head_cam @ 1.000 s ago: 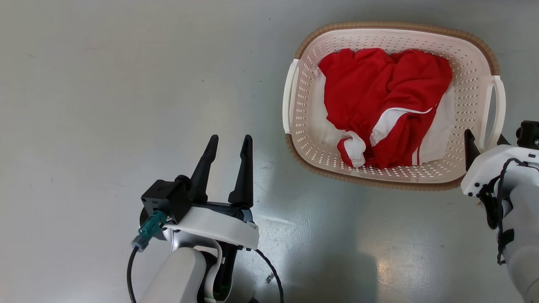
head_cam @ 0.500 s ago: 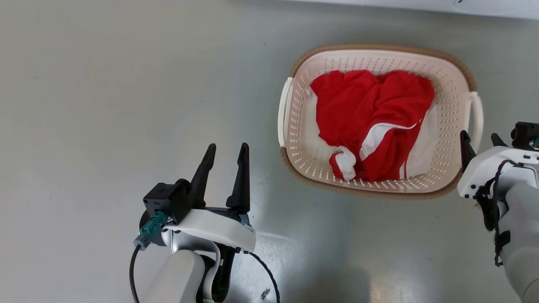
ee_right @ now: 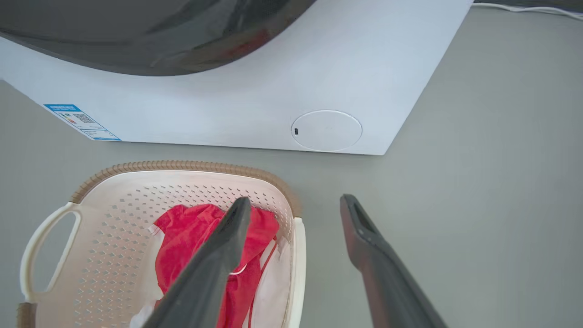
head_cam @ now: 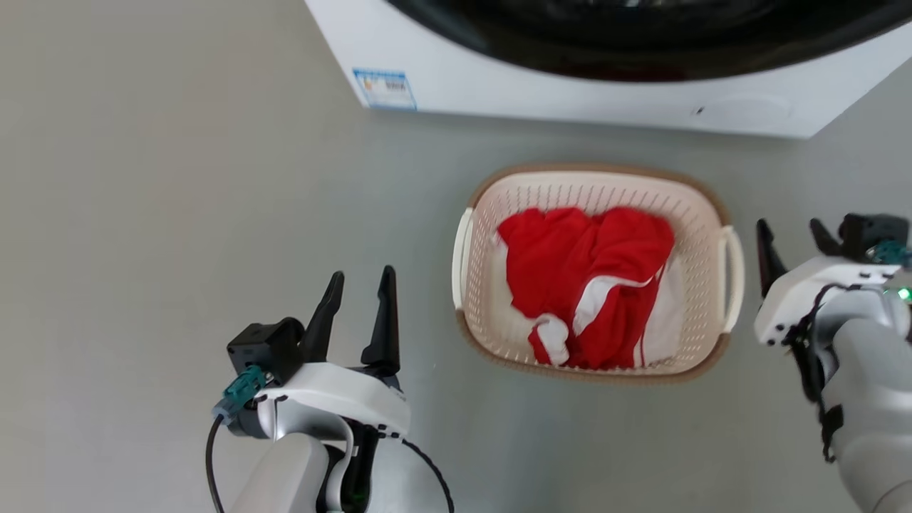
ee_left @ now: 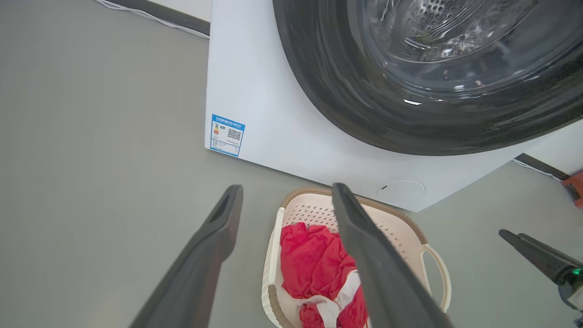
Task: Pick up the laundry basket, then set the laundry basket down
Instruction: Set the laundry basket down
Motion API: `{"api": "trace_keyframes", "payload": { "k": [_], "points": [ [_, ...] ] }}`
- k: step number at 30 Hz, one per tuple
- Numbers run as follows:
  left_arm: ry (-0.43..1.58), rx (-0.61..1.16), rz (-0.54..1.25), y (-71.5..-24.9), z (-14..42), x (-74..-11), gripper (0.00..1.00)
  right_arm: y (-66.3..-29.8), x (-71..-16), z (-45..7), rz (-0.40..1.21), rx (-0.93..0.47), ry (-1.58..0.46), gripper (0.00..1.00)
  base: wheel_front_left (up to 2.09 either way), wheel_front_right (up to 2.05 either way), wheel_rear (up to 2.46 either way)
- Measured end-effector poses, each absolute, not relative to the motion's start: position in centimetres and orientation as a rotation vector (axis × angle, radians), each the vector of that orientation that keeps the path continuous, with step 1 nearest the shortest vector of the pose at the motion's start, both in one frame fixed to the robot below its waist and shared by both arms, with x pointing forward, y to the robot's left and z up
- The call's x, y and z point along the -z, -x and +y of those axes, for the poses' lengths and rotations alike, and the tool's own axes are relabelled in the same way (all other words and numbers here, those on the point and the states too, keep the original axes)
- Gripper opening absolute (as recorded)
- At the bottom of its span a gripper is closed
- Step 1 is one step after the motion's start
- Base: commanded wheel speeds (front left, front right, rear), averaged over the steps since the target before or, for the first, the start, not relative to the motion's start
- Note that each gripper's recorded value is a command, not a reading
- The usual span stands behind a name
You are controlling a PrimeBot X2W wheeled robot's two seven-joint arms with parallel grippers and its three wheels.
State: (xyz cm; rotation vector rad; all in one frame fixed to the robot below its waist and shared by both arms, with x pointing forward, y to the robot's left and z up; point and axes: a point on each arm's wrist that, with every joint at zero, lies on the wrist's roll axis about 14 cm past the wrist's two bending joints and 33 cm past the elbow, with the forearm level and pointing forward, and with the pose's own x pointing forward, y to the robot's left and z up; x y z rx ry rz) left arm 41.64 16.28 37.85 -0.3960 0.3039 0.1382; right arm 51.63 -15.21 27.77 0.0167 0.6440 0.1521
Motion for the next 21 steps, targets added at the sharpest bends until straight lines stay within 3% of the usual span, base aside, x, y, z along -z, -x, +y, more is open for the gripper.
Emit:
{"api": "trace_keyframes", "payload": {
  "k": [11,21],
  "points": [
    [0.402,-0.154,0.244,-39.0,17.3,-40.6,1.00,-50.2,-37.0,-14.5,0.415,-0.198,0.024,1.00,0.00,0.00,0.00],
    [0.379,-0.135,0.183,-37.2,17.7,-42.7,1.00,-46.7,-42.4,-16.9,0.272,-0.168,0.050,1.00,0.00,0.00,0.00]
  ]
}}
